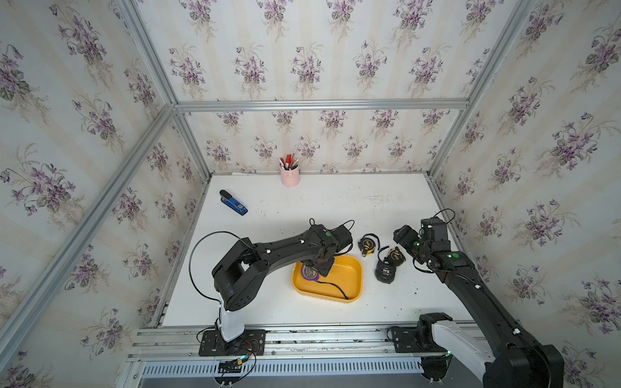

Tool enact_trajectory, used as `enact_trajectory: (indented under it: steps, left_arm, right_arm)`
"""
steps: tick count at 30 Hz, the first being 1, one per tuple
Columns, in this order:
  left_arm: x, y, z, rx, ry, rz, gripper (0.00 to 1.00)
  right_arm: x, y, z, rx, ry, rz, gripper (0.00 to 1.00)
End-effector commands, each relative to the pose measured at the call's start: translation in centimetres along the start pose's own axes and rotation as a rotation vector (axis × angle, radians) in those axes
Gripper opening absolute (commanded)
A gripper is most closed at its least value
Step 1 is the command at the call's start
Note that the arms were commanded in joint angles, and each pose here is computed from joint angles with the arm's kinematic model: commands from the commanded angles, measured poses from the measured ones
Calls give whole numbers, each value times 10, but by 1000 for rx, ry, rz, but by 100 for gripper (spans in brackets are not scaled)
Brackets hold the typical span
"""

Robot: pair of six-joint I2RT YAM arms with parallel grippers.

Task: Take the tape measure out of the storage box
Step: Pick up the tape measure from the storage box.

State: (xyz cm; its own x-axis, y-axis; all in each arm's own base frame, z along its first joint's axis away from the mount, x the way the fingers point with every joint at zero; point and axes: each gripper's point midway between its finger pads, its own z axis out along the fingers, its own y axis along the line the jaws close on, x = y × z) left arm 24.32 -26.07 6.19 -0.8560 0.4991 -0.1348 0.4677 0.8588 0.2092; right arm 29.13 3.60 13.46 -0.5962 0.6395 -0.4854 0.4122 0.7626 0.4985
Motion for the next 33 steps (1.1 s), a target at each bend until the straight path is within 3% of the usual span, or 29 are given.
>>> enact_trajectory:
  steps: [1,13,20,33]
  left_arm:
    - [-5,-3,4,9,-15,14,79]
    - [8,-1,4,8,29,25,90]
    - [16,-1,8,19,37,148,99]
    - [15,-12,20,65,22,272,100]
  right_arm:
    - [-4,4,0,-15,-11,-9,87]
    - [-3,3,-2,-15,-17,-7,86]
    - [-5,3,-4,-8,-19,-10,87]
    - [-7,5,-5,-13,-26,-10,87]
